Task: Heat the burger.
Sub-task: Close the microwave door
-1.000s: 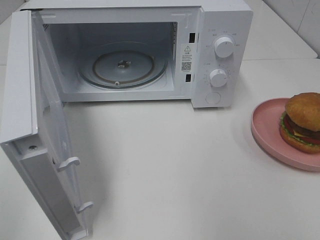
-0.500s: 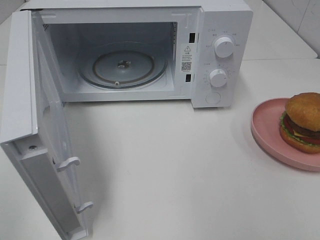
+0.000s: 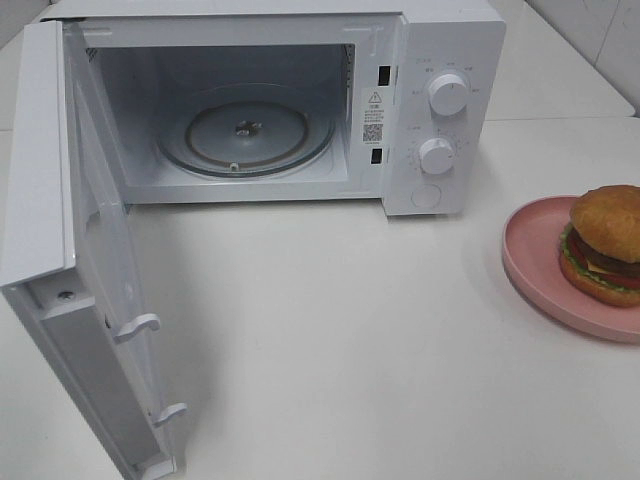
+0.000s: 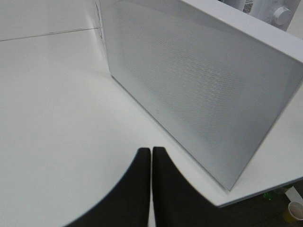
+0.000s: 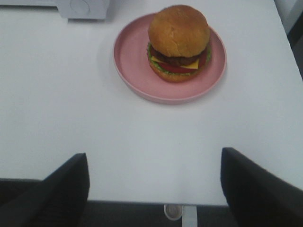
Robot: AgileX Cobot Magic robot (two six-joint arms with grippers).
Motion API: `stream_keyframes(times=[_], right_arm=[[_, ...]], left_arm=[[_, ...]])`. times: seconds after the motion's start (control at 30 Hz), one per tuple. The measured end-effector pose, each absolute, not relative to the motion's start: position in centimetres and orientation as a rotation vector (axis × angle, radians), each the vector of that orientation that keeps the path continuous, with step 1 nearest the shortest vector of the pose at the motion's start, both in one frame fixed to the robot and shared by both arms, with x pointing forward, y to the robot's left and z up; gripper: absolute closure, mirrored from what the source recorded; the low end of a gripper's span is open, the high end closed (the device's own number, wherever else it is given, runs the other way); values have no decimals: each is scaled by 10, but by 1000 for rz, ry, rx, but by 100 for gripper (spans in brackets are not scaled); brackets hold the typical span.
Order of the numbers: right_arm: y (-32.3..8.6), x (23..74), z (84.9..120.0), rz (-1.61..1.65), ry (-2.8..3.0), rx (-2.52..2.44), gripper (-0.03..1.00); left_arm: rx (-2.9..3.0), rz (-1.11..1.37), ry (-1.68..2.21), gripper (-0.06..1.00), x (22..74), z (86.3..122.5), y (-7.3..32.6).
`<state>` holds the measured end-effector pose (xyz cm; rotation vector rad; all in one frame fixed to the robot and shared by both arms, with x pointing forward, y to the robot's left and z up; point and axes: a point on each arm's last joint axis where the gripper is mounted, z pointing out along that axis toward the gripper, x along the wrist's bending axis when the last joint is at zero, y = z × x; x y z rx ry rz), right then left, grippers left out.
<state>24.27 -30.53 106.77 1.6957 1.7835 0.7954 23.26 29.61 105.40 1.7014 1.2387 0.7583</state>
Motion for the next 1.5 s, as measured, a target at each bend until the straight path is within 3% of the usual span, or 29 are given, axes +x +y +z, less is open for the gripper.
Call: stream_keyframes(times=[0.23,1.27,1.5], right_arm=[[-306,226,1055,979,1675,1520,26],[-304,231,1051,995,1673,1487,26],[-304,231,1051,995,1673,1487,26]], left_arm=[[1701,758,1239,94,233,1054,296],[1700,759,1238,94,233,1054,296],[1522,873,1118,94,234,1079,296]])
